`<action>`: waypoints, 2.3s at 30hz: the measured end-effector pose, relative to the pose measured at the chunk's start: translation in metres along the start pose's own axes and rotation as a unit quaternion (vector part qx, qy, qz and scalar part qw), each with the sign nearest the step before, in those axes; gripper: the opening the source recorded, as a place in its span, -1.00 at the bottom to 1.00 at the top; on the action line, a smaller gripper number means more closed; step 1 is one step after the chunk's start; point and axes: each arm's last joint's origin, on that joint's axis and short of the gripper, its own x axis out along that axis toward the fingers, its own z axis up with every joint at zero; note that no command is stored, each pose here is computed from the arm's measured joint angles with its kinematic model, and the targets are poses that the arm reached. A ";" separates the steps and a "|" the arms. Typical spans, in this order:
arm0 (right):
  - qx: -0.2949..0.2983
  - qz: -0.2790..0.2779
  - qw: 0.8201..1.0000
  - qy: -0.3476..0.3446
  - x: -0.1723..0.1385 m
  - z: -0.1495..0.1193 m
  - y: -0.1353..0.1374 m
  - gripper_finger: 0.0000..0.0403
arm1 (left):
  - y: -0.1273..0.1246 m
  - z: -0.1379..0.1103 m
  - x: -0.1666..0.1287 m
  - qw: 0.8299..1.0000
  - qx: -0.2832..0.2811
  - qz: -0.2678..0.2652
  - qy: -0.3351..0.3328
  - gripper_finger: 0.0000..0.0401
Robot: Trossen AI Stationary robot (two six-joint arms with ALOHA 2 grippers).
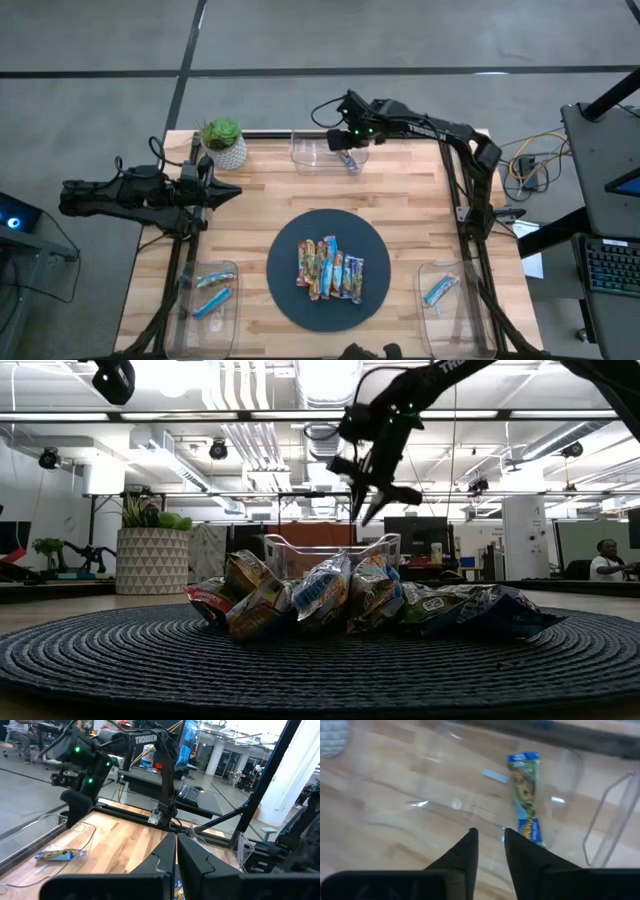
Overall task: Pick and place Granola Bars by type
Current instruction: Put the yellow granola bar into the bottom right transparent bin
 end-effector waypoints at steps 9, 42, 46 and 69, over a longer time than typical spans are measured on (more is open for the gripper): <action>-0.076 0.056 0.995 -0.046 -0.049 -0.020 0.036 -0.90 | 0.000 0.000 0.000 1.000 0.002 0.000 0.000 -1.00; -0.286 0.174 0.936 -0.109 -0.169 -0.240 0.122 -0.96 | -0.001 0.004 0.000 0.999 -0.046 -0.007 -0.021 -1.00; -0.300 0.186 0.929 -0.109 -0.178 -0.254 0.121 -0.96 | -0.001 0.005 0.000 0.998 -0.050 -0.008 -0.025 -1.00; -0.361 0.340 0.838 -0.230 -0.194 -0.228 0.039 -0.96 | -0.006 0.009 0.005 0.998 -0.019 -0.052 -0.039 -1.00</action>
